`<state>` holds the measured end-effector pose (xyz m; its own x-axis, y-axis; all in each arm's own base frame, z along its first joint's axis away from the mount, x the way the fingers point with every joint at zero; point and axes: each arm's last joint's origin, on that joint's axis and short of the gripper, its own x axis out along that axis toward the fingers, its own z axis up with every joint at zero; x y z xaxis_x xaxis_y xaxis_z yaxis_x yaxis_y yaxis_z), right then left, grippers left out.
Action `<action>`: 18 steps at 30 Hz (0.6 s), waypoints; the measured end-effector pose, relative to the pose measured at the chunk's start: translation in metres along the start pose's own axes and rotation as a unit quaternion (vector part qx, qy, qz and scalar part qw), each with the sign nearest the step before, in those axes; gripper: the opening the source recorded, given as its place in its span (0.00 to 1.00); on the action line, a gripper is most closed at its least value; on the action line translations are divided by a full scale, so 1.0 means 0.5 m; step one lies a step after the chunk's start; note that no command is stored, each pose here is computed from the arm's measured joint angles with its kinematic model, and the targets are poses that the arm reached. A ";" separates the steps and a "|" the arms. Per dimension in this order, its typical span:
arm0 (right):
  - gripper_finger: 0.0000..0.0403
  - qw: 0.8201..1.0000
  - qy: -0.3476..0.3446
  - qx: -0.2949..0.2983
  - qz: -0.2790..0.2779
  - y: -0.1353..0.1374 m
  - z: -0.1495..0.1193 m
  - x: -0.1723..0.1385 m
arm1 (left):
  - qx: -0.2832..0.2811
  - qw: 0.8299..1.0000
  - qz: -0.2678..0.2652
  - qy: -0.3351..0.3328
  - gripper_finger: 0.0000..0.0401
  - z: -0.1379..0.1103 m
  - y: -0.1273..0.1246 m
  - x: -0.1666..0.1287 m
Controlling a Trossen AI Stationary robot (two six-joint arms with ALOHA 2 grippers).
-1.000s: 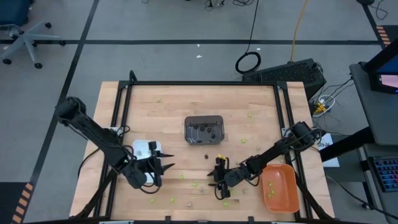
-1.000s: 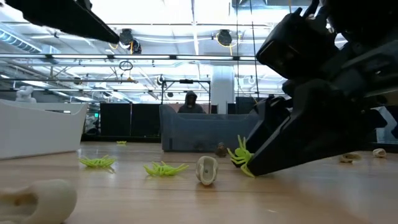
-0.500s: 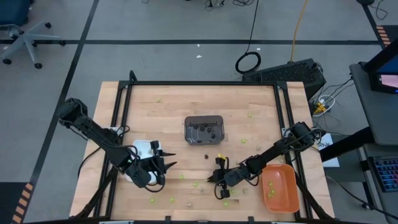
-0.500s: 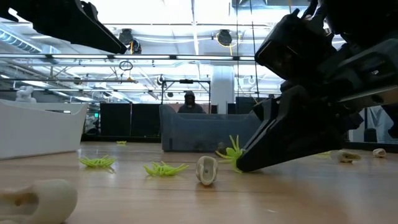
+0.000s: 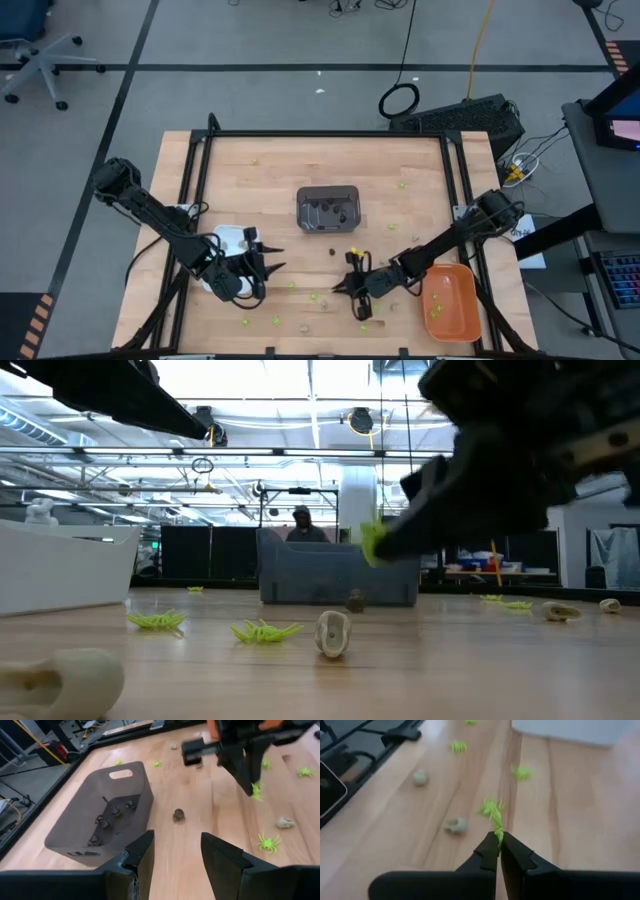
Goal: Sort Halloween decoration
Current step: Put the green spider toy into the orange bin
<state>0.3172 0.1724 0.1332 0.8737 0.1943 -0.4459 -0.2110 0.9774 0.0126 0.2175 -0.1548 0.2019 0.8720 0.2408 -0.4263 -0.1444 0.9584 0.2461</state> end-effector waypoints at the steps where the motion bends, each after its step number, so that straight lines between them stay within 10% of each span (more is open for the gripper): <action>1: 0.00 1.000 -0.006 -0.007 -0.004 -0.001 0.006 -0.003 | 0.000 1.000 -0.002 0.000 0.40 0.000 0.000 0.000; 18: 0.00 0.954 -0.031 -0.292 -0.055 -0.005 0.046 -0.031 | -0.006 1.000 -0.005 -0.003 0.40 0.002 -0.001 0.000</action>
<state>0.3146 0.1688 0.1607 0.9253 0.1161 -0.3611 -0.3090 0.7830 -0.5398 0.2178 -0.1555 0.2026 0.8759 0.2298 -0.4242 -0.1403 0.9626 0.2318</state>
